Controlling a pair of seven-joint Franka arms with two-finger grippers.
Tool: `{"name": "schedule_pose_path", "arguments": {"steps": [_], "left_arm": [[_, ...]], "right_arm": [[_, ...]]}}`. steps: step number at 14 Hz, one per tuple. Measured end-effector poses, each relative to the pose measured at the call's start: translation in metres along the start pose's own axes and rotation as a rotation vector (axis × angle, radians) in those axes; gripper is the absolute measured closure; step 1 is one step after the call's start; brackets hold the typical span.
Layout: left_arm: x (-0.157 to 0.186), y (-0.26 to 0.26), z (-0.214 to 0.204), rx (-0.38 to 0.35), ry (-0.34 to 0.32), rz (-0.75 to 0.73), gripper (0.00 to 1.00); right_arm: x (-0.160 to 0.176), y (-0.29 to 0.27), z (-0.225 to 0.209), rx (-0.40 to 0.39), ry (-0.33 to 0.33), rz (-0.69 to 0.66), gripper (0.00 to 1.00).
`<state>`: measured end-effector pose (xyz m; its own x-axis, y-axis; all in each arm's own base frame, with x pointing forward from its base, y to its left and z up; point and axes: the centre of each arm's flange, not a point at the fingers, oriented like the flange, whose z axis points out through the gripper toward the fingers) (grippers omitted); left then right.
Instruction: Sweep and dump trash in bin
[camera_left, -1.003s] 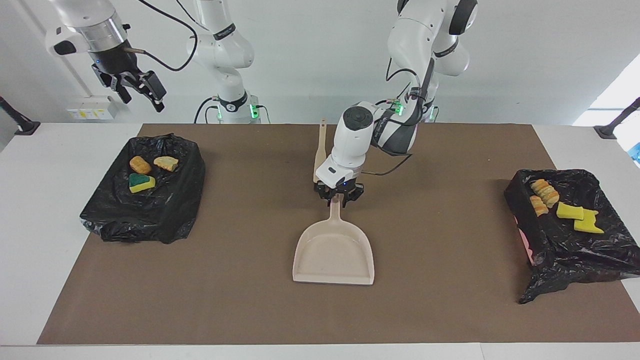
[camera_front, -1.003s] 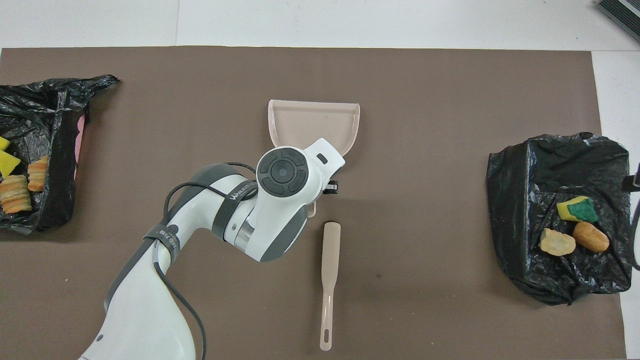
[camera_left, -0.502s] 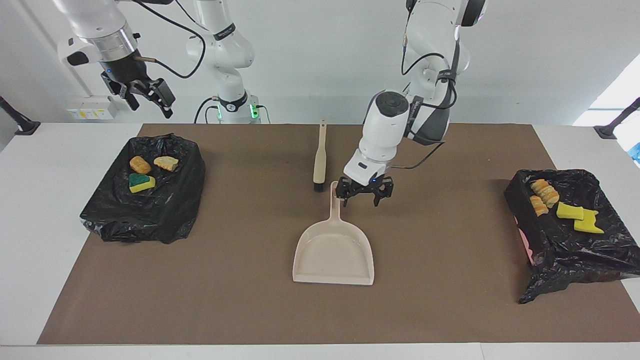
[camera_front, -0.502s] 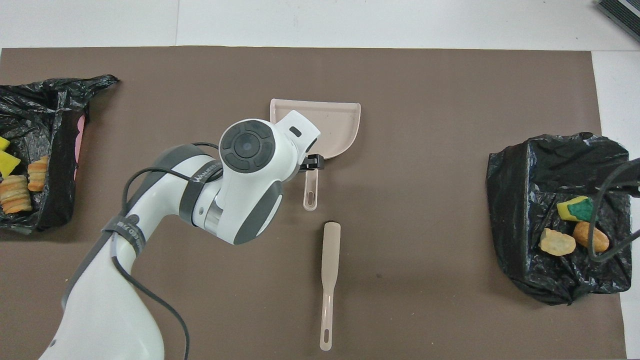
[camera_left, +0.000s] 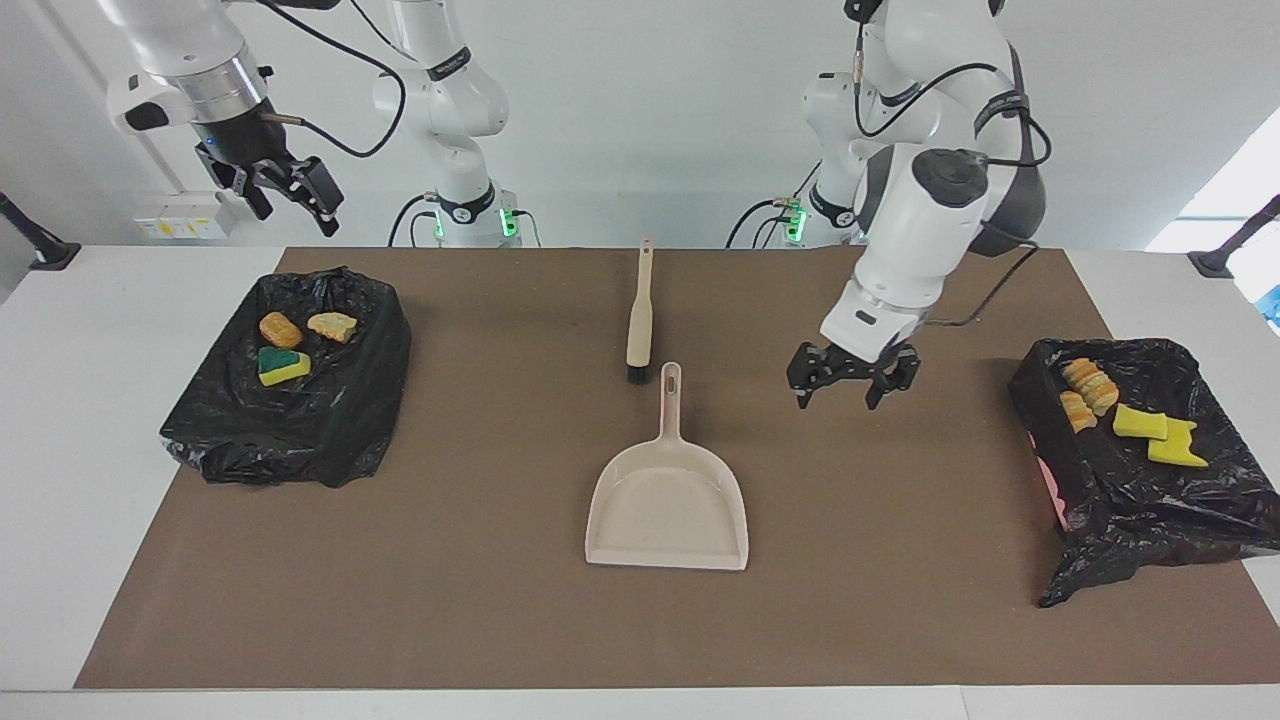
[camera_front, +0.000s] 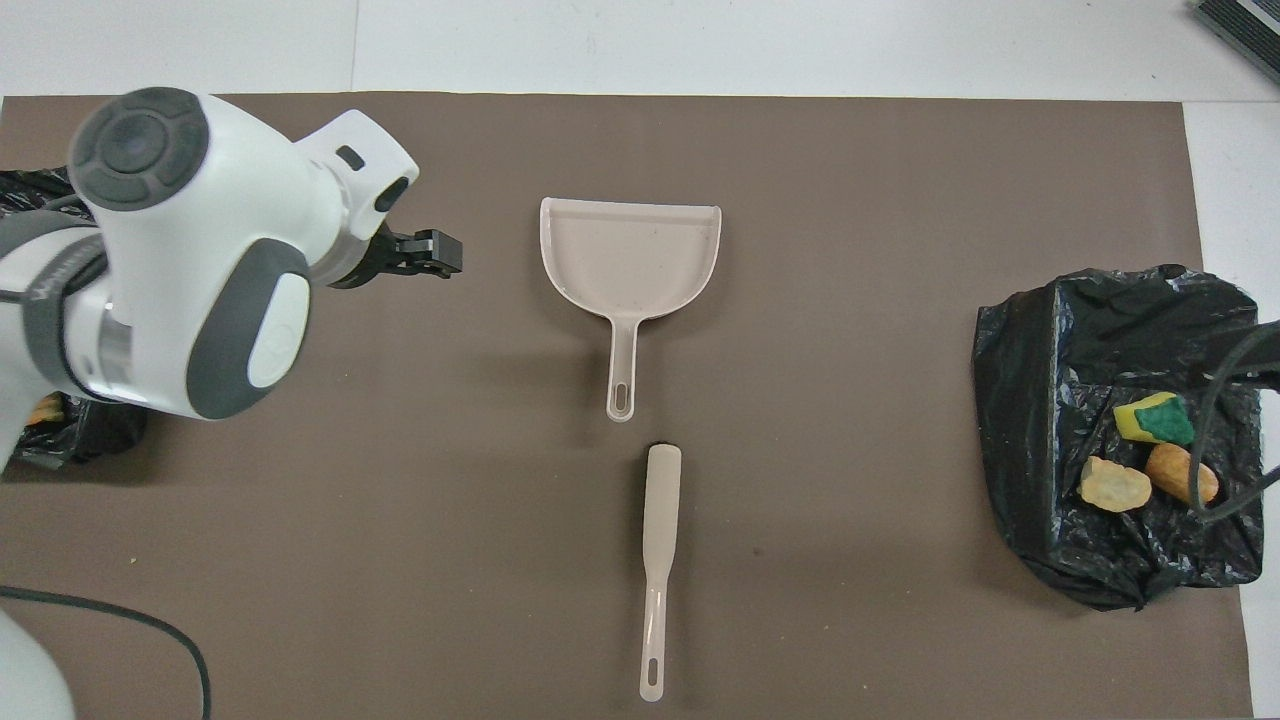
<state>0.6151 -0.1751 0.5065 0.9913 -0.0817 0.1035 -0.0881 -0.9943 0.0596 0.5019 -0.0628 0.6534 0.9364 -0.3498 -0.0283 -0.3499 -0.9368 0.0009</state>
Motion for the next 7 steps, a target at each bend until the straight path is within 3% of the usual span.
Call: {"name": "schedule_pose_path", "arguments": {"steps": [7], "left_arm": [[-0.029, -0.142, -0.07, 0.003, -0.079, 0.082, 0.0]], "right_arm": [[-0.011, -0.044, 0.003, -0.021, -0.001, -0.099, 0.0]]}}
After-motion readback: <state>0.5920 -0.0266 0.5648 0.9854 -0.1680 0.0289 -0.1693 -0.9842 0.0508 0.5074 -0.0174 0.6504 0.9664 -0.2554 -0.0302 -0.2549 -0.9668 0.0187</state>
